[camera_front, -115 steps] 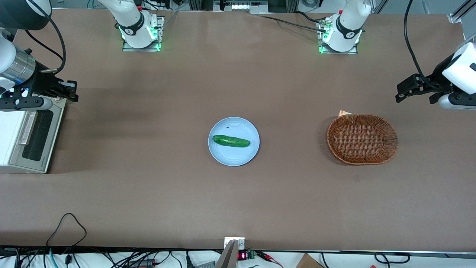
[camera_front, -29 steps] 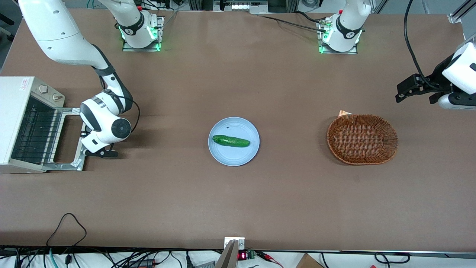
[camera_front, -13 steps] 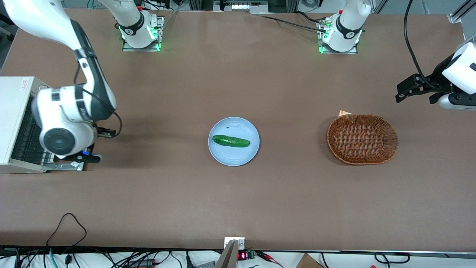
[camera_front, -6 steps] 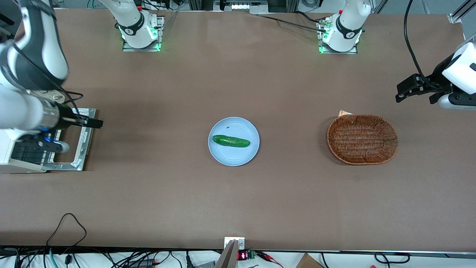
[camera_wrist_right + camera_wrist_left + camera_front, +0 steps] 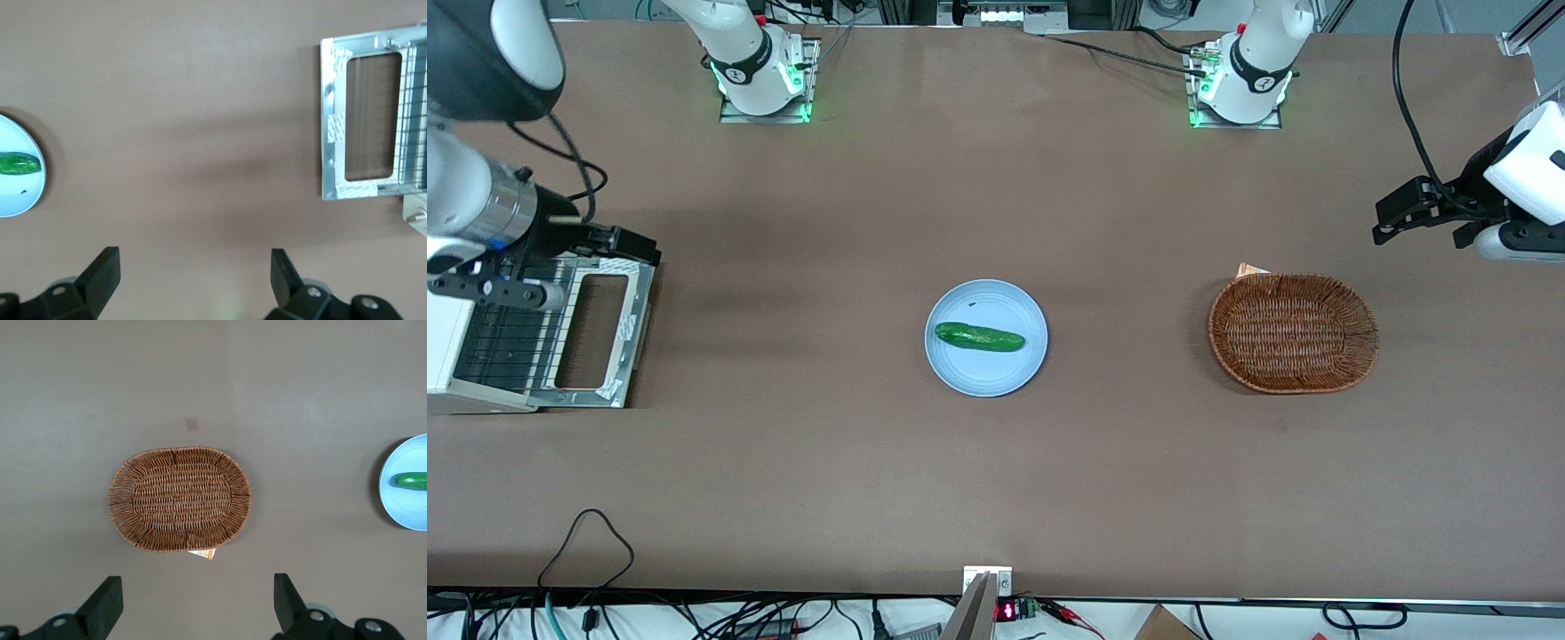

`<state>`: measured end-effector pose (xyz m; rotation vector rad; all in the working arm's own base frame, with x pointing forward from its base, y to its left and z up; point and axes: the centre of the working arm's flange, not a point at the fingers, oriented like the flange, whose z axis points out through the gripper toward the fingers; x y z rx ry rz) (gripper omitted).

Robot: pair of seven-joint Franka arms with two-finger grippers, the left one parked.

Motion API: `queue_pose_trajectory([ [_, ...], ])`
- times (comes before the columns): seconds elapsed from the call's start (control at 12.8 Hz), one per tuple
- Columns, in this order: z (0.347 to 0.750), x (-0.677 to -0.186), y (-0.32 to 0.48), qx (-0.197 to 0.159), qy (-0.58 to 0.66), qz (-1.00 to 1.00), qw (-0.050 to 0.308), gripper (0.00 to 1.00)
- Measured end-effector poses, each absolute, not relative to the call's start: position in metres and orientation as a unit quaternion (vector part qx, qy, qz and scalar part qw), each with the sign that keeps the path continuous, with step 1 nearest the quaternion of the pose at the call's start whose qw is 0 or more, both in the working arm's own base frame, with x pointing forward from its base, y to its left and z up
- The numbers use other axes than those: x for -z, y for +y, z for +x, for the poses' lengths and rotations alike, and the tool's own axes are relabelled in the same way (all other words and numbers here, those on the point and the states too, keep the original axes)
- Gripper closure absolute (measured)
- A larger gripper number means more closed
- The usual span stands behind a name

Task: Open oven door with right arm only

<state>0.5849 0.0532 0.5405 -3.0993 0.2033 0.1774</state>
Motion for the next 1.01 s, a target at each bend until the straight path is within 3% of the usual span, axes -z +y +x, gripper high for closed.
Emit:
queue_pose_trajectory([
  [0.23,0.567,-0.546,0.054,-0.024,0.064,-0.998,0.017,0.0],
  [1.01,0.563,-0.546,0.04,-0.023,0.023,-0.999,0.019,0.0],
])
